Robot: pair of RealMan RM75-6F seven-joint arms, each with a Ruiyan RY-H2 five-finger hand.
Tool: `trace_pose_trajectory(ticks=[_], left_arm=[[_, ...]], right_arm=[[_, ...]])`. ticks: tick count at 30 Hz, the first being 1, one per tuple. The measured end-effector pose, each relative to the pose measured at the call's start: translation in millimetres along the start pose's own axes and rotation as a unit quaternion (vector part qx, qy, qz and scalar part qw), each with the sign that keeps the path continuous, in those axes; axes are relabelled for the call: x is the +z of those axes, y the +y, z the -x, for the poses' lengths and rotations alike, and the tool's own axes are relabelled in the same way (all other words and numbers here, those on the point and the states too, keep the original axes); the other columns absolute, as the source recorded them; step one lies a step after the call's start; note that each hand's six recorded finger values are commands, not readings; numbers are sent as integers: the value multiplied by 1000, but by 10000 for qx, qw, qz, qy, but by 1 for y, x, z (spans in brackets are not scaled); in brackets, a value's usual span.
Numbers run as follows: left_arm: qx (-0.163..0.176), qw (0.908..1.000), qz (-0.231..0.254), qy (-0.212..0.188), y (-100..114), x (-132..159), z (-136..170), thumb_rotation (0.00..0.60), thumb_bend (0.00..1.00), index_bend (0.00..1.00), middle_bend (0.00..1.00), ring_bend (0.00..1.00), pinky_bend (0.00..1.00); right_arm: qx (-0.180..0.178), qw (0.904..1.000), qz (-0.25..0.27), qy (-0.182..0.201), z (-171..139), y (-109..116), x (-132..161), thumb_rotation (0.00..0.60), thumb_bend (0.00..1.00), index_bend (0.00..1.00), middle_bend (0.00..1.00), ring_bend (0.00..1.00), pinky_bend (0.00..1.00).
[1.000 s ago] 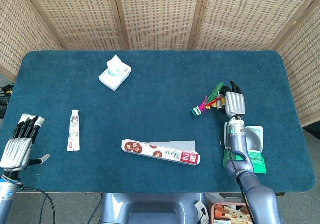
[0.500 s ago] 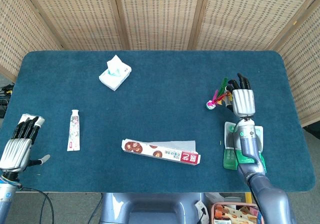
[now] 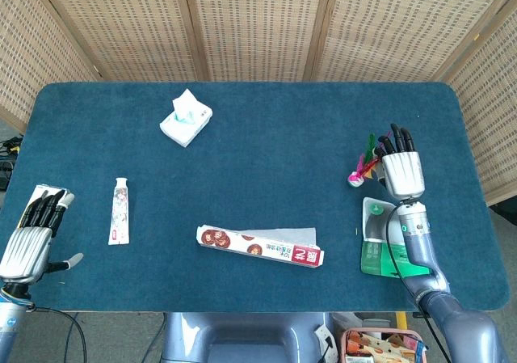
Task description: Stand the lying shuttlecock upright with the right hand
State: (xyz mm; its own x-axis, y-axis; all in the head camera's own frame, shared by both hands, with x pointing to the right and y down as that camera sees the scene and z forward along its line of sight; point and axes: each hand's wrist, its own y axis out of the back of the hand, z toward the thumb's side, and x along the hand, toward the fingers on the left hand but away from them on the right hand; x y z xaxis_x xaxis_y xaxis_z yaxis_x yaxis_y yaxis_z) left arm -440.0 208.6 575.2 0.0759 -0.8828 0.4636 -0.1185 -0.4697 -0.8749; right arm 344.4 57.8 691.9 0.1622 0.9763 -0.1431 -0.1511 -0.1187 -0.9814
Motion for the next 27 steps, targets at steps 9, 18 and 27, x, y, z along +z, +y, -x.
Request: trace_pose_trajectory(ticks=[9,18,27], left_arm=[[-21,10000,4,4,-1,0,0,600,103,0,0,0,0],[-9,10000,25,-1,0,0,0,600,103,0,0,0,0],[13,10000,85,-32,2,1,2,600,103,0,0,0,0]], right_arm=[[79,9999,-100,-65,-7,-5,-5,600,446,572,293,69,127],[148,9998,-70,-101,-15,-11,-3,600,427,572,294,69,127],[189,9998,-21,-72,-23,-14,0,600,352,426,194,42,86]])
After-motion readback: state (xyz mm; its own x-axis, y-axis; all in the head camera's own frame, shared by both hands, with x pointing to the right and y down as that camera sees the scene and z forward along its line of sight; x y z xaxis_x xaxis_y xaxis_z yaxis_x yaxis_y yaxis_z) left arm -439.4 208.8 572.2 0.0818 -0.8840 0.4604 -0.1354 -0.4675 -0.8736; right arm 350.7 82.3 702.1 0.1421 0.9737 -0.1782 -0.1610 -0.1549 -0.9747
